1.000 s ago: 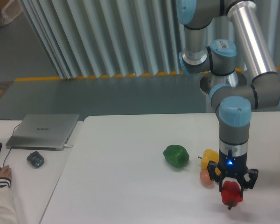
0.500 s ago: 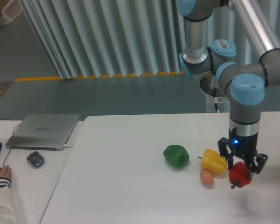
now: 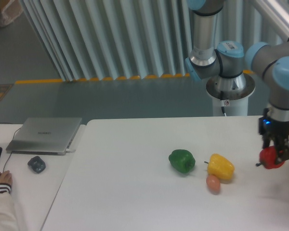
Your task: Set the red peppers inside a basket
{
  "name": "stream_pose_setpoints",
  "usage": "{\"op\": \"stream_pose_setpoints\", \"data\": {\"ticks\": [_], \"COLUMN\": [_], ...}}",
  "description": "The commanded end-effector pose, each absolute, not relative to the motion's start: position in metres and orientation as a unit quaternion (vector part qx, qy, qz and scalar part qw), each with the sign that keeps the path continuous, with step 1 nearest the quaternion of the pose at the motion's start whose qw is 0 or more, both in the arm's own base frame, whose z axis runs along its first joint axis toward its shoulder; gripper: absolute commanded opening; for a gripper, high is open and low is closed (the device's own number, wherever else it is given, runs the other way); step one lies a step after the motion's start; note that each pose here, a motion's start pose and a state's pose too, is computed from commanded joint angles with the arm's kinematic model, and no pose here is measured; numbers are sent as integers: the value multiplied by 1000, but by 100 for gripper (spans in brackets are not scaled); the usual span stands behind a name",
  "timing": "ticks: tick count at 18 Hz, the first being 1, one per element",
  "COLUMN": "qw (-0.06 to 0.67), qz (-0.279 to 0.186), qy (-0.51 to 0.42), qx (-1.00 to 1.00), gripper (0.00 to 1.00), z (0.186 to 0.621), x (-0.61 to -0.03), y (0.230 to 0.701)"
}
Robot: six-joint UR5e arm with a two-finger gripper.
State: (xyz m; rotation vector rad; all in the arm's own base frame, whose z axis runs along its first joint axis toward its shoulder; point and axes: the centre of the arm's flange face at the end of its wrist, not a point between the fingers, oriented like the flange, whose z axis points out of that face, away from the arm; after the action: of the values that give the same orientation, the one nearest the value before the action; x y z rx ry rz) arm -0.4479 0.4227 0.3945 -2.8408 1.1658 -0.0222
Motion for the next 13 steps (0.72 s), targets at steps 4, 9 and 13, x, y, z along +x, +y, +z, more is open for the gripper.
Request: {"op": "stream_pose_setpoints", "data": {"ticks": [4, 9, 13], "qw": [35, 26, 14], "qz": [-1, 3, 8], "qy": [437, 552, 605], "qx": [-899, -833, -796], "gripper": [45, 45, 45], "z": [397, 394, 394], "x": [-468, -506, -529], "y": [396, 340, 308]}}
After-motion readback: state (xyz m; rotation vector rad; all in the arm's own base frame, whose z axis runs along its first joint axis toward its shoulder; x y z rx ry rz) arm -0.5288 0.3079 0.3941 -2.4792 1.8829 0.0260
